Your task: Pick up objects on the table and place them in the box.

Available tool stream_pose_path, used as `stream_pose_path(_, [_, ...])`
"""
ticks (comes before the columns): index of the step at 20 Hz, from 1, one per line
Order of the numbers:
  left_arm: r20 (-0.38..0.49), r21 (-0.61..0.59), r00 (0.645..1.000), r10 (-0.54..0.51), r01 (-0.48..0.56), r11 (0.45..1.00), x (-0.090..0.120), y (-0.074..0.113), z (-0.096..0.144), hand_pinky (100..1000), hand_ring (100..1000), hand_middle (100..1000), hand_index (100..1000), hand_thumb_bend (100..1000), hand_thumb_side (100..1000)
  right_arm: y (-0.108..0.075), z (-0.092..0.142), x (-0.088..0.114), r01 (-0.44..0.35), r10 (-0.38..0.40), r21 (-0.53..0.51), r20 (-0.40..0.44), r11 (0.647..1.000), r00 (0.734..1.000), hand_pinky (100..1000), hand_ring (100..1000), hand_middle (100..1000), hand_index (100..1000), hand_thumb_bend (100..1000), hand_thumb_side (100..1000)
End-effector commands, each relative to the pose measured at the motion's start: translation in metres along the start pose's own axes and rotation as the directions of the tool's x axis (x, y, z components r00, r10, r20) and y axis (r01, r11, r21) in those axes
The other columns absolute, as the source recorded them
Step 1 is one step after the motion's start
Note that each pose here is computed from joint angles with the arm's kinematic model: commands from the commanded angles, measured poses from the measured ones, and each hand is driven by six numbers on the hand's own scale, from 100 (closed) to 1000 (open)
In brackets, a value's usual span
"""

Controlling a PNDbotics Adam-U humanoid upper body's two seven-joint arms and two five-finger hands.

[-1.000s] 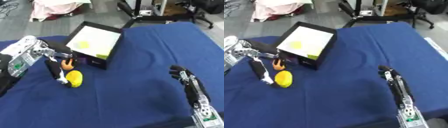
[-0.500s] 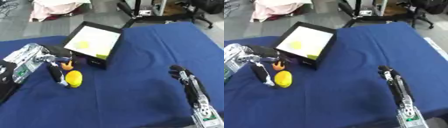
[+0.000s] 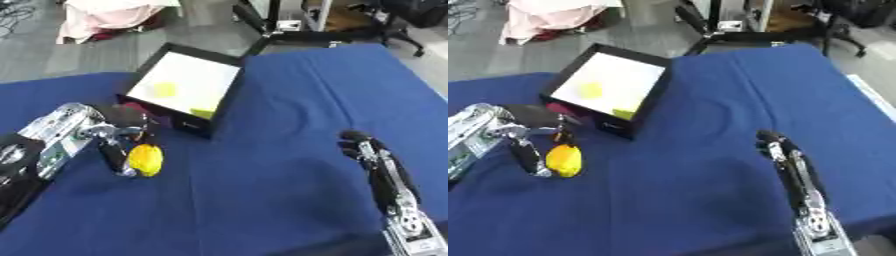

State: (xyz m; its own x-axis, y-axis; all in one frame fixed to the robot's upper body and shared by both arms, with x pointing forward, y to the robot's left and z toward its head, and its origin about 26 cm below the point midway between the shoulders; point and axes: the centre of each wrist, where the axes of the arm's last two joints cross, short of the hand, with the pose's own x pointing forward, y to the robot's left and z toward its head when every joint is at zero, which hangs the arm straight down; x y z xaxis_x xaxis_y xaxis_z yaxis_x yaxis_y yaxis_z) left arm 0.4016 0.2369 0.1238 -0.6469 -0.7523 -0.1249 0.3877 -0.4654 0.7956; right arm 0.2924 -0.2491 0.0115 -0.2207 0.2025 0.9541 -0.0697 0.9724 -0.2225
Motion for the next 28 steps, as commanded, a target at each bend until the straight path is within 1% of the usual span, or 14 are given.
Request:
stream_pose_path(1, [-0.029, 0.071, 1.0, 0.003, -0.001, 0.997, -0.008, 0.01, 0.009, 553, 377, 337, 538, 328, 256, -0.004, -0.005, 0.005, -0.014, 0.014, 0.0, 0.022, 1.0, 1.0, 837, 796, 765, 794, 100, 895])
stream_pose_path(4, [-0.031, 0.145, 0.999, 0.011, -0.006, 0.989, -0.007, 0.031, 0.023, 533, 349, 301, 510, 315, 251, -0.004, -0.004, 0.005, -0.014, 0.014, 0.0, 0.02, 1.0, 1.0, 837, 796, 765, 793, 100, 895])
stream_pose_path(8, [-0.069, 0.308, 0.997, -0.025, 0.045, 0.95, -0.003, 0.092, 0.062, 557, 361, 311, 522, 335, 214, -0.005, -0.003, 0.004, -0.015, 0.015, -0.002, 0.015, 1.0, 1.0, 837, 796, 765, 793, 100, 896])
stream_pose_path(10, [-0.107, 0.37, 0.994, -0.035, 0.073, 0.926, -0.002, 0.119, 0.072, 565, 368, 318, 529, 349, 201, -0.004, -0.002, 0.003, -0.015, 0.015, -0.001, 0.011, 1.0, 1.0, 837, 796, 765, 793, 100, 897])
stream_pose_path(12, [-0.149, 0.406, 0.989, -0.023, 0.082, 0.91, -0.003, 0.138, 0.069, 568, 382, 319, 531, 354, 199, -0.004, -0.002, 0.003, -0.014, 0.014, 0.0, 0.01, 1.0, 1.0, 837, 796, 765, 793, 100, 897])
stream_pose_path(14, [-0.19, 0.416, 0.982, 0.012, 0.07, 0.906, -0.007, 0.146, 0.052, 570, 384, 323, 534, 374, 212, -0.003, -0.002, 0.003, -0.012, 0.012, 0.001, 0.009, 1.0, 1.0, 837, 796, 765, 793, 100, 897])
stream_pose_path(16, [-0.235, 0.416, 0.971, 0.037, 0.066, 0.907, -0.012, 0.146, 0.028, 576, 390, 332, 542, 383, 224, -0.002, -0.002, 0.003, -0.008, 0.008, 0.003, 0.011, 1.0, 1.0, 837, 796, 765, 793, 100, 896])
stream_pose_path(18, [-0.269, 0.421, 0.961, 0.064, 0.057, 0.905, -0.016, 0.14, 0.005, 582, 396, 338, 549, 387, 232, -0.001, -0.003, 0.004, -0.004, 0.004, 0.006, 0.013, 1.0, 1.0, 837, 796, 765, 793, 100, 896])
stream_pose_path(21, [-0.319, 0.445, 0.939, 0.129, 0.028, 0.895, -0.021, 0.126, -0.026, 610, 429, 382, 583, 367, 229, 0.001, -0.003, 0.004, 0.002, -0.002, 0.011, 0.015, 1.0, 1.0, 837, 796, 765, 793, 100, 897])
stream_pose_path(24, [-0.362, 0.49, 0.912, 0.194, 0.009, 0.872, -0.023, 0.11, -0.046, 631, 459, 417, 616, 368, 258, 0.003, -0.004, 0.005, 0.007, -0.007, 0.015, 0.018, 1.0, 1.0, 837, 796, 765, 793, 100, 895])
stream_pose_path(25, [-0.371, 0.5, 0.906, 0.204, 0.01, 0.866, -0.023, 0.106, -0.05, 682, 512, 479, 673, 396, 285, 0.003, -0.005, 0.005, 0.008, -0.008, 0.015, 0.019, 1.0, 1.0, 837, 796, 765, 793, 100, 895])
stream_pose_path(26, [-0.38, 0.508, 0.901, 0.209, 0.015, 0.861, -0.024, 0.103, -0.053, 696, 530, 498, 688, 404, 290, 0.003, -0.005, 0.005, 0.008, -0.008, 0.014, 0.019, 1.0, 1.0, 837, 796, 765, 793, 100, 895])
stream_pose_path(27, [-0.387, 0.512, 0.897, 0.213, 0.018, 0.859, -0.025, 0.099, -0.055, 745, 615, 590, 762, 452, 357, 0.003, -0.005, 0.005, 0.009, -0.009, 0.013, 0.019, 1.0, 1.0, 838, 796, 765, 793, 100, 896])
stream_pose_path(28, [-0.393, 0.513, 0.894, 0.215, 0.019, 0.858, -0.027, 0.097, -0.056, 763, 652, 632, 796, 483, 398, 0.003, -0.005, 0.005, 0.009, -0.009, 0.013, 0.019, 1.0, 1.0, 838, 796, 765, 793, 100, 895])
